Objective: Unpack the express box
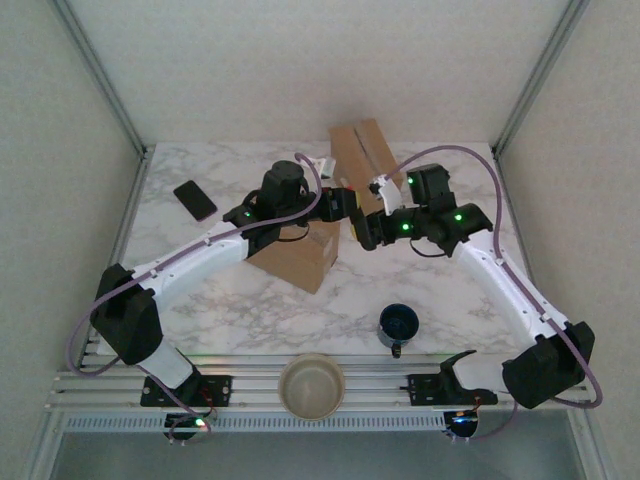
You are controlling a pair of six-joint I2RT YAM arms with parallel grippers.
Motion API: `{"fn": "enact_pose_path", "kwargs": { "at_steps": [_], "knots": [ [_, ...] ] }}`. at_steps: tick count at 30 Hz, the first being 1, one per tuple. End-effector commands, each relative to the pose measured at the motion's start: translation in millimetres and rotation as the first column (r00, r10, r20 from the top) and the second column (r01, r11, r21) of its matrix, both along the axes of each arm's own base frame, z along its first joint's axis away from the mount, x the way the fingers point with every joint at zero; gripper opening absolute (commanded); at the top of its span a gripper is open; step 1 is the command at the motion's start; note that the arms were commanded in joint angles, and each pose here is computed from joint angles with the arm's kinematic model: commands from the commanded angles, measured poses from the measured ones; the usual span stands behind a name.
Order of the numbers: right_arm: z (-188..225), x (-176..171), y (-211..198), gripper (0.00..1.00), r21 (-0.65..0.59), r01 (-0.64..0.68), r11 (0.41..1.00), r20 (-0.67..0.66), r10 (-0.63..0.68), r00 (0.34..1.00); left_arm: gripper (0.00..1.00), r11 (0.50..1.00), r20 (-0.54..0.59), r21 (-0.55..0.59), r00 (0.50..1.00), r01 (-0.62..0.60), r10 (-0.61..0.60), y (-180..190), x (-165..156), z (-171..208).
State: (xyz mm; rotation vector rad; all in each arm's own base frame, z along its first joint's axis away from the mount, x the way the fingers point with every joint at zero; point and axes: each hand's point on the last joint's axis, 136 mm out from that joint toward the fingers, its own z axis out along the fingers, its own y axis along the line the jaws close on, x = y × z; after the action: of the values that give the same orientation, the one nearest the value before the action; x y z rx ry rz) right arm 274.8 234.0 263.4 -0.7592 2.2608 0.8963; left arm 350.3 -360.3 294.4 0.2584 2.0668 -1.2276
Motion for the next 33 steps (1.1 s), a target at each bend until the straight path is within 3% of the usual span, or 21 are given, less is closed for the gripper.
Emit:
{"fn": "enact_pose_path", "kwargs": {
  "at_steps": [1, 4, 10, 11, 13, 15, 18, 26, 33],
  "knots": [
    [22, 4, 11, 0.19, 0.055, -0.029, 0.998, 0.051, 0.026, 0.998, 0.26, 0.999, 0.028, -0.026, 0.999, 0.028, -0.027, -9, -1, 12],
    [23, 5, 12, 0.19, 0.059, -0.020, 0.998, 0.052, 0.017, 0.999, 0.01, 0.999, 0.026, -0.024, 0.999, 0.025, -0.024, -10, 1, 13],
    [25, 9, 12, 0.24, 0.047, 0.018, 0.999, 0.063, -0.021, 0.998, 0.00, 0.999, 0.000, 0.018, 0.999, -0.040, 0.040, -3, 10, 16],
    [25, 10, 12, 0.31, 0.033, 0.029, 0.999, 0.072, -0.032, 0.997, 0.00, 0.998, -0.006, 0.038, 0.998, -0.055, 0.055, -1, 12, 16],
    [24, 13, 10, 0.62, -0.017, 0.064, 0.998, 0.104, -0.062, 0.993, 0.00, 0.989, -0.027, 0.096, 0.993, -0.109, 0.112, 6, 19, 14],
    [22, 14, 8, 0.82, -0.087, 0.100, 0.991, 0.156, -0.086, 0.984, 0.00, 0.970, -0.044, 0.163, 0.981, -0.182, 0.191, 19, 27, 13],
    [21, 14, 8, 0.94, -0.199, 0.166, 0.966, 0.276, -0.107, 0.955, 0.00, 0.917, -0.064, 0.278, 0.947, -0.286, 0.315, 39, 39, 5],
    [10, 31, 17, 0.92, -0.357, 0.421, 0.834, 0.611, -0.133, 0.781, 0.00, 0.892, -0.114, 0.304, 0.917, -0.335, 0.383, 51, 44, 1],
    [4, 44, 27, 0.81, -0.285, 0.475, 0.832, 0.656, -0.191, 0.730, 0.00, 0.909, -0.134, 0.264, 0.922, -0.321, 0.365, 52, 38, 8]
  ]
}}
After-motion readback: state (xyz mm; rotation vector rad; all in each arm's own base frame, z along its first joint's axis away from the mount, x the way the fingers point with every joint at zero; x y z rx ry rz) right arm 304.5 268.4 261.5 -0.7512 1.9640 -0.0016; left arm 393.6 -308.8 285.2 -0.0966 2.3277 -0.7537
